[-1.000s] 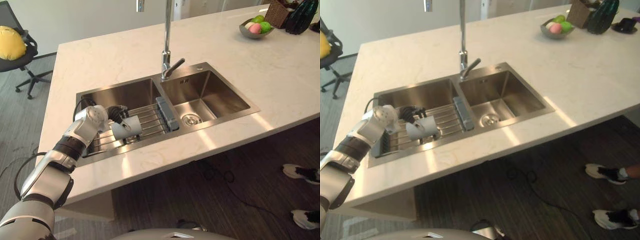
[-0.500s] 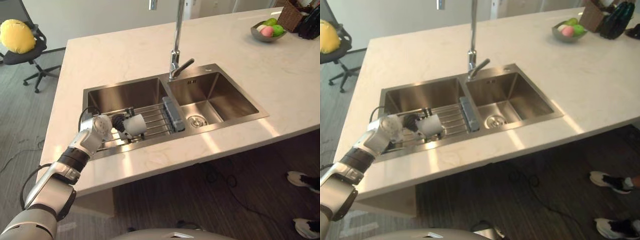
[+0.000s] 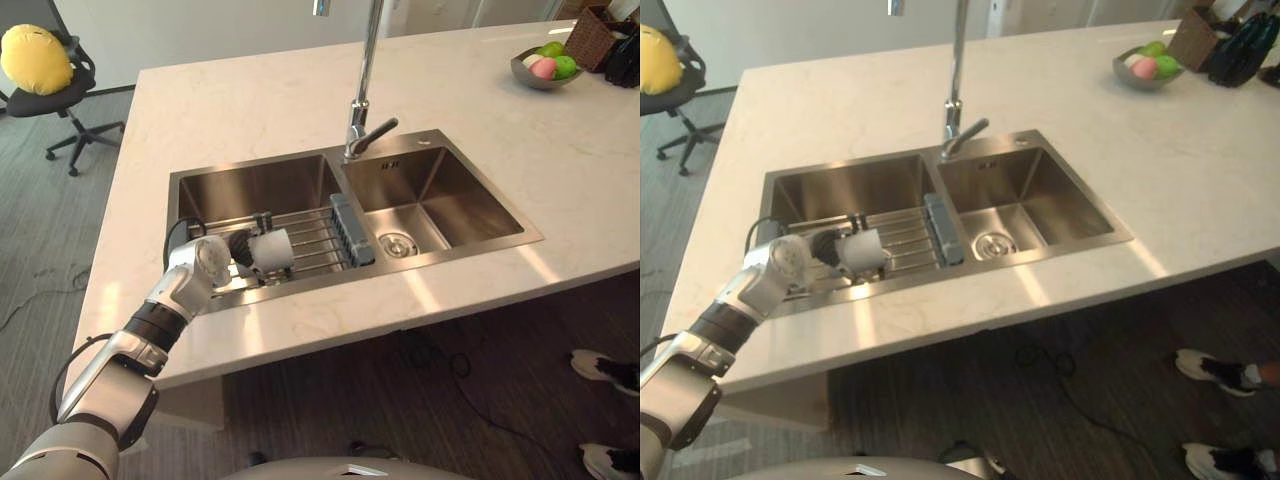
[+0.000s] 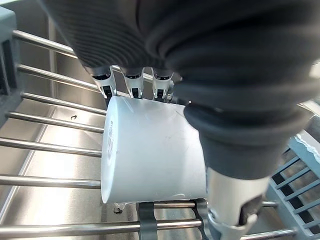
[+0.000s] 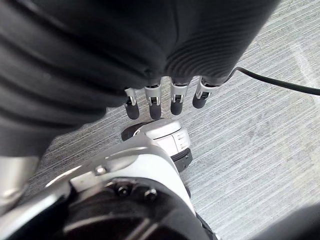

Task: Walk over to the sink, pick up the cup, carry it to the dishwasher, place the cup inside the dishwasher, then close the dishwasher door

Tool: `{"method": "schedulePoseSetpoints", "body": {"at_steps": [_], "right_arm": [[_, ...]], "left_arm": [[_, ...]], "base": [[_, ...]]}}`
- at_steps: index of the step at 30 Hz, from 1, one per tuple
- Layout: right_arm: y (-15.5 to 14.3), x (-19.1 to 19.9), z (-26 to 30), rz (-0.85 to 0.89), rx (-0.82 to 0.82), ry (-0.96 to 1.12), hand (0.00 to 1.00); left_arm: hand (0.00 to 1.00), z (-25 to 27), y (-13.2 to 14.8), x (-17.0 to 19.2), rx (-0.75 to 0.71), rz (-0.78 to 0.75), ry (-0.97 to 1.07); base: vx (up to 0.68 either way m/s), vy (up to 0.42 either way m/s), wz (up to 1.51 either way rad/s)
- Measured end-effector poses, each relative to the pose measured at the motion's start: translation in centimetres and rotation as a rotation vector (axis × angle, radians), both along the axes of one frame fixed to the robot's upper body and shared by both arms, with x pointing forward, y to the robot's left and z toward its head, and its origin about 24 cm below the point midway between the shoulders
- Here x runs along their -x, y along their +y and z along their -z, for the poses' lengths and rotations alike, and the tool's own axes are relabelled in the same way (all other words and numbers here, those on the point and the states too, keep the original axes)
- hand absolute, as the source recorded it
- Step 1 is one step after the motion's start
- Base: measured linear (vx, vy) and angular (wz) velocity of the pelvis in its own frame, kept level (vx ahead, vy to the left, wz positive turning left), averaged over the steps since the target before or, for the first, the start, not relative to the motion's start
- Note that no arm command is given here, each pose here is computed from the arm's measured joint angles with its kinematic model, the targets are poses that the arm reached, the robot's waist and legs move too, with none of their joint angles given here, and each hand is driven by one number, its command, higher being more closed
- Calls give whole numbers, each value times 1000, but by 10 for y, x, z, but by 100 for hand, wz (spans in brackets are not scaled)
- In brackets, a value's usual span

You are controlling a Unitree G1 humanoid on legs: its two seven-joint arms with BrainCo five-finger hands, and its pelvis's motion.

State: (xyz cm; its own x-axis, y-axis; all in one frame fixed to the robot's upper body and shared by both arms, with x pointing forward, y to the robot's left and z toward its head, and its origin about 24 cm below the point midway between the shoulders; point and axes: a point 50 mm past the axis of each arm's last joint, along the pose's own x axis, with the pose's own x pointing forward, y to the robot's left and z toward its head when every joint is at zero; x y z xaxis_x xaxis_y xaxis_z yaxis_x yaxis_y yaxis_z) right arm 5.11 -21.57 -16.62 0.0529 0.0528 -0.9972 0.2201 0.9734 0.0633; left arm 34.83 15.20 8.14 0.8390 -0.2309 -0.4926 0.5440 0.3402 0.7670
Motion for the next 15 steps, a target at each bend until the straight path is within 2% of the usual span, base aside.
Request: {"method": "schedulePoseSetpoints", "body": {"at_steps": [5,15], "right_arm": [[2,0,0,1,-4,8,0],[4,0,1,3,-14,12,0]], "left_arm": [[0,0,-1,1,-7,7,-7],[0,11,-1,0,-127,7,-1]], "base": [[0,0,0],[0,0,0]]}}
